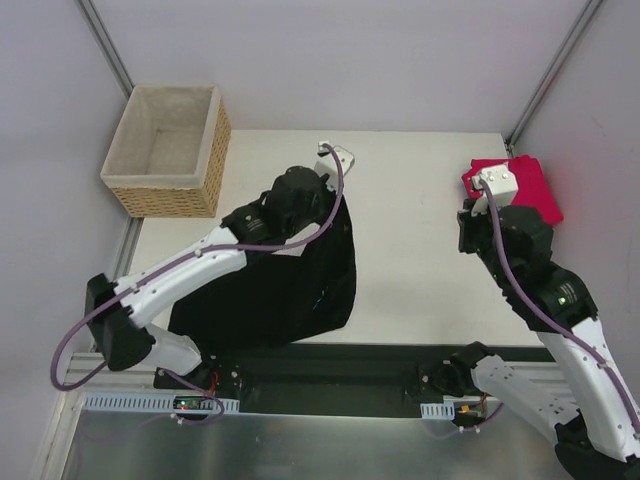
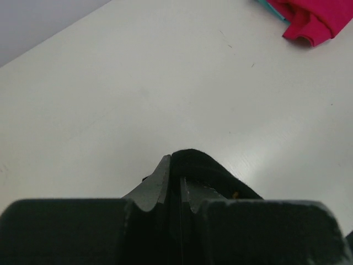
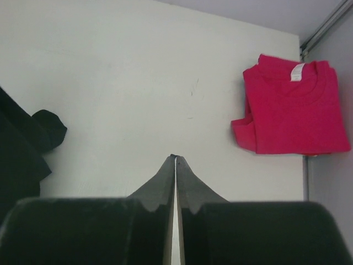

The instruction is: Fold and stack the t-shirts

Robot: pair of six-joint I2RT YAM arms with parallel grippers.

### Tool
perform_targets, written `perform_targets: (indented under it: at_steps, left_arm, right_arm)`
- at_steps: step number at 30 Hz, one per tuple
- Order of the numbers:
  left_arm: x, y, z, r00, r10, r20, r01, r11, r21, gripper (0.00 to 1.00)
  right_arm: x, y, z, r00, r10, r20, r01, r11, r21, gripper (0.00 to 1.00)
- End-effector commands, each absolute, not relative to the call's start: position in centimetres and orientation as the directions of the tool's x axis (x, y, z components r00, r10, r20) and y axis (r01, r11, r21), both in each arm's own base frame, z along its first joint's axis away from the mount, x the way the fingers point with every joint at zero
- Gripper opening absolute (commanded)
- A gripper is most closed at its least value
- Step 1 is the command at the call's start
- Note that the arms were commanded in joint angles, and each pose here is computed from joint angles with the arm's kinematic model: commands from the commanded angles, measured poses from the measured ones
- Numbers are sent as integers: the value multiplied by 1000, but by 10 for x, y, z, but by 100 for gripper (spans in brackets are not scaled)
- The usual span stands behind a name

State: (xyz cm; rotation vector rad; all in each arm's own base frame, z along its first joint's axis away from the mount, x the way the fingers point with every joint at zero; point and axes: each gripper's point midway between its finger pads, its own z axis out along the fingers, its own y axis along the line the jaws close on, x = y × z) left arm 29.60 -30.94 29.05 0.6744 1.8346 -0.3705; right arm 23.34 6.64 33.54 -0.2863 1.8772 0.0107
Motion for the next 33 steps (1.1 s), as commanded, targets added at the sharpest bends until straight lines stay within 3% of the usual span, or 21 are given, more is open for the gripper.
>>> perform_targets:
  at_steps: [1, 6, 11, 12, 13, 14, 16, 21, 24, 28, 33]
  left_arm:
    - [340, -357, 295, -272, 122, -955, 679, 727, -100, 0]
    - [370, -409, 312, -253, 105, -962, 766, 629, -133, 0]
    - [382, -454, 300, -334, 67, -940, 801, 546, -246, 0]
    - [383, -458, 300, -343, 61, -937, 802, 538, -258, 4]
    - [386, -464, 291, -366, 63, -928, 798, 534, -279, 14]
    - [385, -468, 297, -364, 60, -930, 808, 517, -283, 35]
    - [386, -466, 301, -355, 60, -933, 806, 525, -273, 41]
    - [403, -417, 308, -268, 101, -958, 715, 688, -127, 68]
    - [400, -379, 337, -200, 100, -975, 675, 735, -63, 73]
    - [400, -292, 377, -202, 15, -979, 511, 855, -92, 74]
    - [365, -234, 341, -283, -13, -959, 384, 915, -126, 67]
  right_arm:
    - [251, 83, 300, -391, -81, -917, -154, 988, -22, 6]
    - [260, 87, 265, -472, -34, -881, -94, 996, 12, 6]
    - [260, 68, 276, -455, 0, -891, 10, 1000, -5, 6]
    - [260, 66, 281, -441, 10, -897, 23, 1000, 0, 7]
    - [259, 64, 285, -428, 20, -904, 32, 999, 7, 7]
    - [258, 64, 286, -425, 25, -905, 30, 999, 13, 7]
    - [257, 63, 288, -419, 34, -907, 36, 999, 21, 7]
    - [254, 64, 279, -433, 59, -900, 42, 998, 45, 9]
    - [256, 77, 260, -498, 47, -866, -3, 998, 55, 10]
    - [259, 115, 233, -621, 10, -784, -132, 984, 118, 14]
    - [274, 162, 202, -733, -78, -676, -278, 941, 193, 19]
